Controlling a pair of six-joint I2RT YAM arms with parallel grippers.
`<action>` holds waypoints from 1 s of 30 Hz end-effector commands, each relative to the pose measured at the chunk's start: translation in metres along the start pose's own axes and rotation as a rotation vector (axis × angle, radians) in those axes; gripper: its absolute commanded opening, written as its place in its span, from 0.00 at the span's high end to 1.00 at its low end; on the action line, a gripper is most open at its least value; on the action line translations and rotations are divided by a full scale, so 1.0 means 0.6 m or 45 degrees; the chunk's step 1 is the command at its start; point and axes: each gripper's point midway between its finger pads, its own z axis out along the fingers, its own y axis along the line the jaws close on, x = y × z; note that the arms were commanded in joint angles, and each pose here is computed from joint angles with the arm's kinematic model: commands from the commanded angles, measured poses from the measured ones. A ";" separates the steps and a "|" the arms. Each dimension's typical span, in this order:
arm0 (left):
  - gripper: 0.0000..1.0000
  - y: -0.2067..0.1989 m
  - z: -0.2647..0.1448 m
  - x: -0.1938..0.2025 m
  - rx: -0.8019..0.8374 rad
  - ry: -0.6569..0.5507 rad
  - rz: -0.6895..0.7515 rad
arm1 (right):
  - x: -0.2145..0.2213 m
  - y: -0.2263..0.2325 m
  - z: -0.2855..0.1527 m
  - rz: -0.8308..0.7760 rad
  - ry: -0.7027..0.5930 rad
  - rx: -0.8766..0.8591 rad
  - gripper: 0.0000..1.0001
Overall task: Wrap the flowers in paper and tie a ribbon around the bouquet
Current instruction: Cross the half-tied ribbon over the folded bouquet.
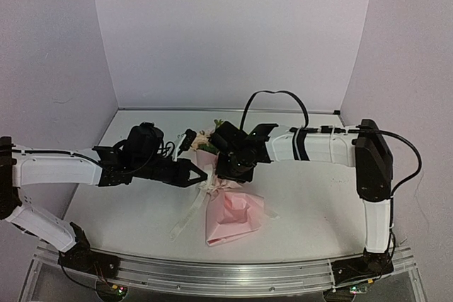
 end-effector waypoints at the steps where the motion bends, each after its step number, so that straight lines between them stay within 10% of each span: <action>1: 1.00 0.010 -0.002 -0.025 -0.072 -0.087 -0.025 | -0.024 0.016 -0.065 -0.044 -0.079 -0.062 0.64; 30: 1.00 0.017 -0.006 -0.044 -0.123 -0.146 -0.094 | 0.065 0.047 -0.098 -0.533 0.051 -0.245 0.55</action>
